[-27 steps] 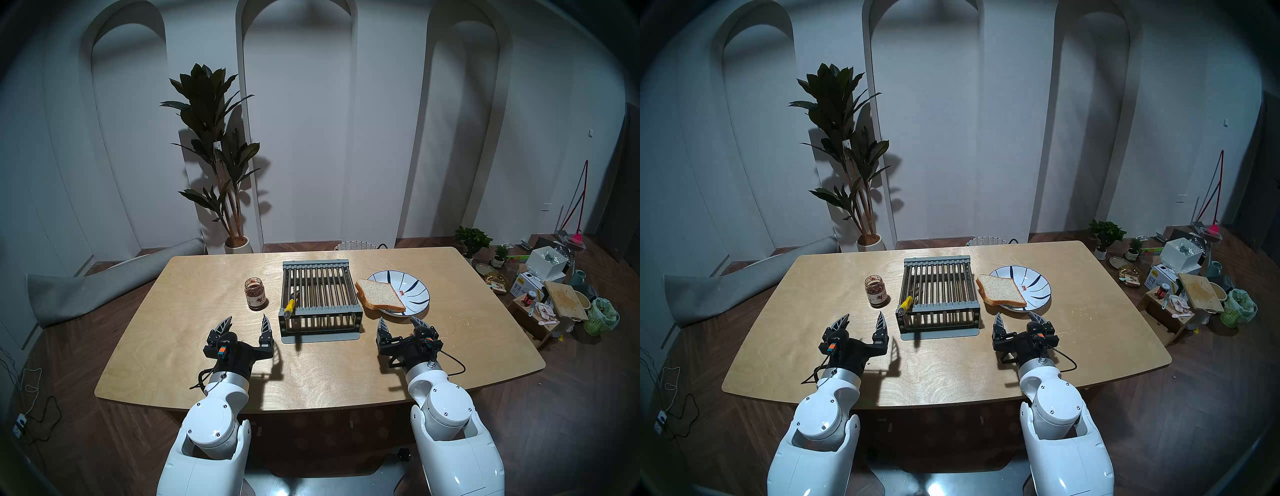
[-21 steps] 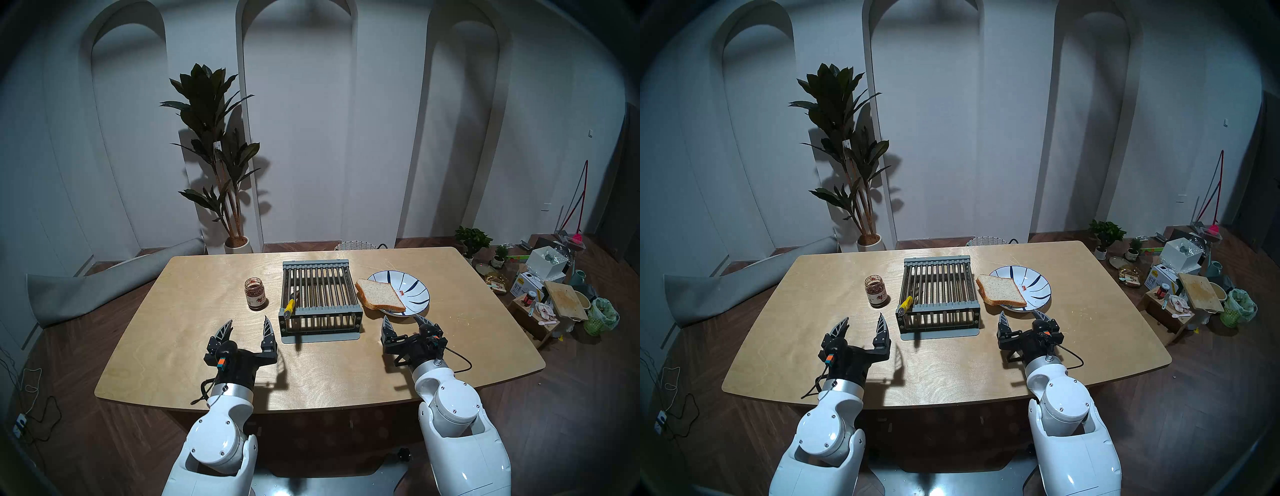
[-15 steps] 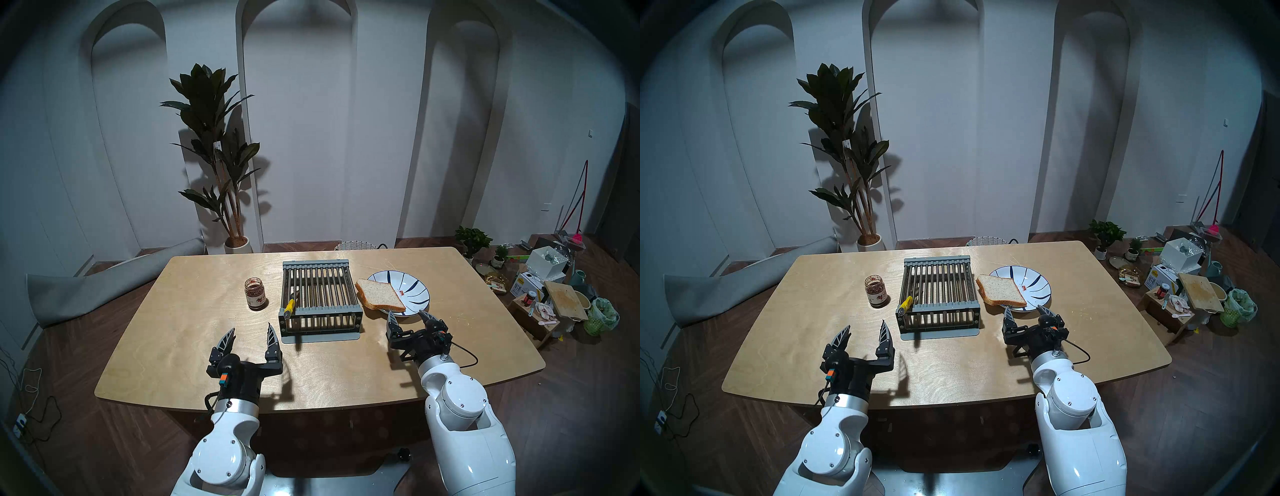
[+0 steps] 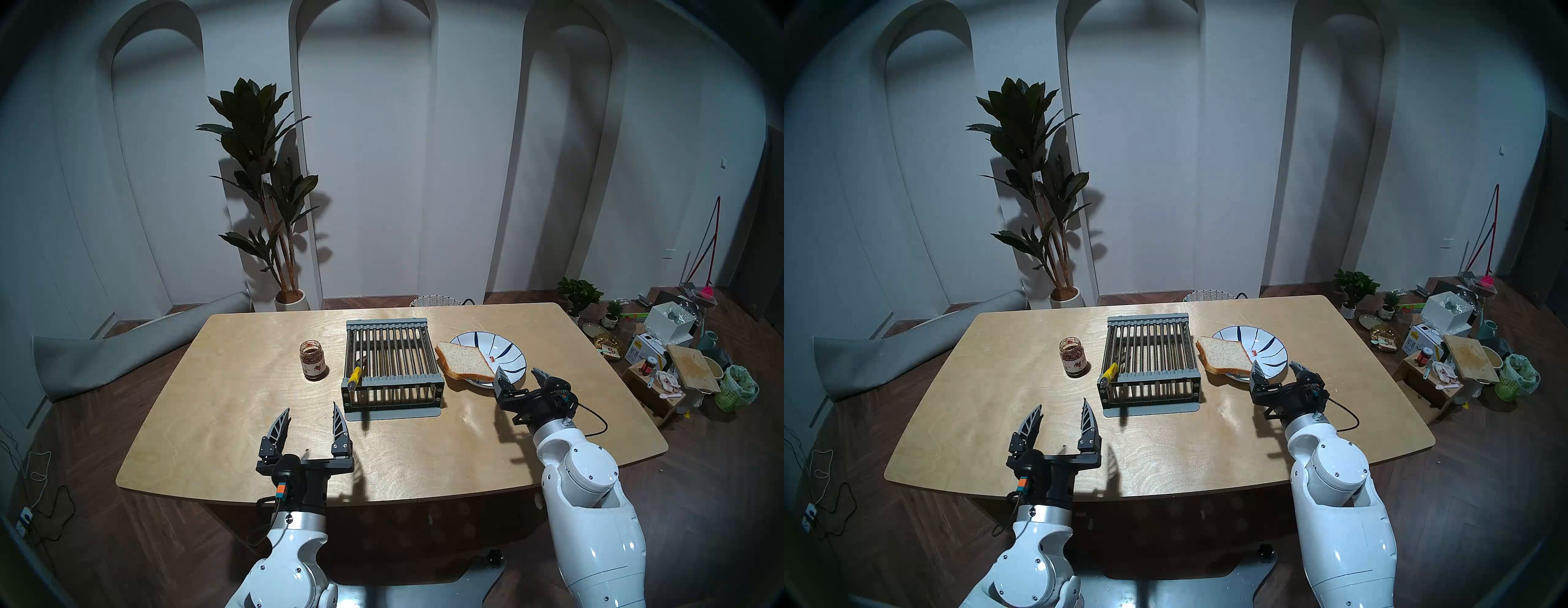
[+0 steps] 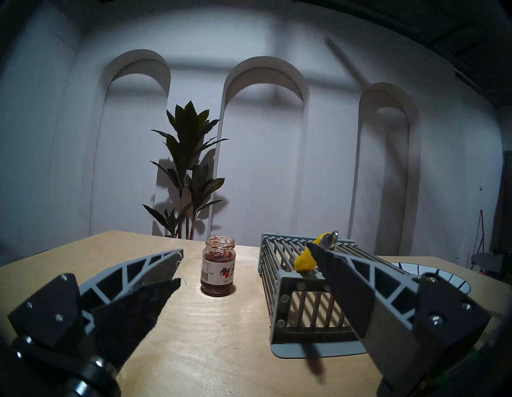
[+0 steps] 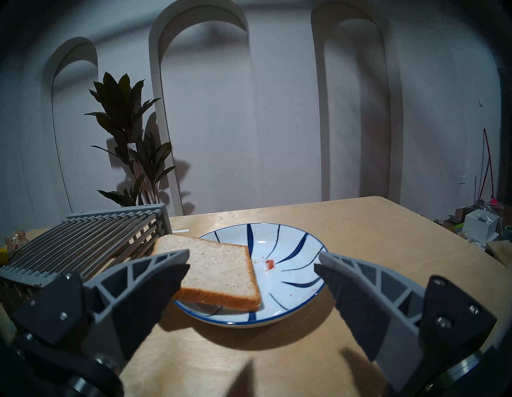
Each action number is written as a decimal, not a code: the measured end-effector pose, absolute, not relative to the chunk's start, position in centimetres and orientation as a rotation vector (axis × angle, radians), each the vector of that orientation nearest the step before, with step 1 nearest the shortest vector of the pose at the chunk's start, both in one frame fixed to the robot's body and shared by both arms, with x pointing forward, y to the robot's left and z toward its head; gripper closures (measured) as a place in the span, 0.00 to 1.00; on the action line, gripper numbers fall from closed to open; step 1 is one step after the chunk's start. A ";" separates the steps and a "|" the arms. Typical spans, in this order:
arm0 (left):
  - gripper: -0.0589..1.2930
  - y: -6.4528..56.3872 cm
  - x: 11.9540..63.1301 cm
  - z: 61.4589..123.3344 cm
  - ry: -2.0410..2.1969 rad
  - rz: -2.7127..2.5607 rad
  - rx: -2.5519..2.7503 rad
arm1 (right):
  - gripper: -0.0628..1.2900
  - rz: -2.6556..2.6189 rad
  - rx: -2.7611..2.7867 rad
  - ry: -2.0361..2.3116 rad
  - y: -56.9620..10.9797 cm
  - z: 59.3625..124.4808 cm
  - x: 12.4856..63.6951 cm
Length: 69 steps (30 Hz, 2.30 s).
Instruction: Spread jam over the slice of bread with the knife
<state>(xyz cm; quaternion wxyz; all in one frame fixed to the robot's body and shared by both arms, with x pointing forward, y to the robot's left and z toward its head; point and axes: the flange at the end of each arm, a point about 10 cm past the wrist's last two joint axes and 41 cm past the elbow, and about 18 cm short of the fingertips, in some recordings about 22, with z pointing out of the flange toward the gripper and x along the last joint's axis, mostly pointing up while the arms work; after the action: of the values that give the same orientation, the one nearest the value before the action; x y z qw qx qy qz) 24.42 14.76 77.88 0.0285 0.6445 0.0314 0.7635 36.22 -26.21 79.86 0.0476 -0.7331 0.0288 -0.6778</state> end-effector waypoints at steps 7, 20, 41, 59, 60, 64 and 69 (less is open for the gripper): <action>0.04 13.5 26.4 78.5 0.013 2.370 1.924 | 0.05 -2.100 -2.221 0.141 -28.0 80.7 36.8; 0.04 10.8 28.6 77.2 -0.075 2.337 1.870 | 0.05 -2.154 -2.218 0.243 -30.4 81.5 37.5; 0.04 10.7 31.6 77.2 0.032 2.492 1.835 | 0.05 -2.182 -2.215 0.296 -31.0 81.8 37.6; 0.04 10.2 34.1 75.8 0.039 2.517 1.821 | 0.05 -2.204 -2.206 0.324 -31.2 82.2 37.6; 0.04 10.2 34.2 75.8 0.038 2.519 1.816 | 0.05 -2.206 -2.206 0.325 -31.2 82.2 37.6; 0.04 10.0 34.7 75.6 0.033 2.522 1.801 | 0.05 -2.209 -2.206 0.326 -31.2 82.3 37.6; 0.04 9.8 35.2 75.5 0.037 2.520 1.785 | 0.05 -2.211 -2.205 0.325 -31.3 82.3 37.6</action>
<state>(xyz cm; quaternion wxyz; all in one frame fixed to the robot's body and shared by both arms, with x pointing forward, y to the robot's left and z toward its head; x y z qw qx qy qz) 35.18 9.77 75.52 0.0265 0.5778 0.0119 0.8157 37.61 -31.27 82.35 0.0008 -0.7023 0.1036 -0.7043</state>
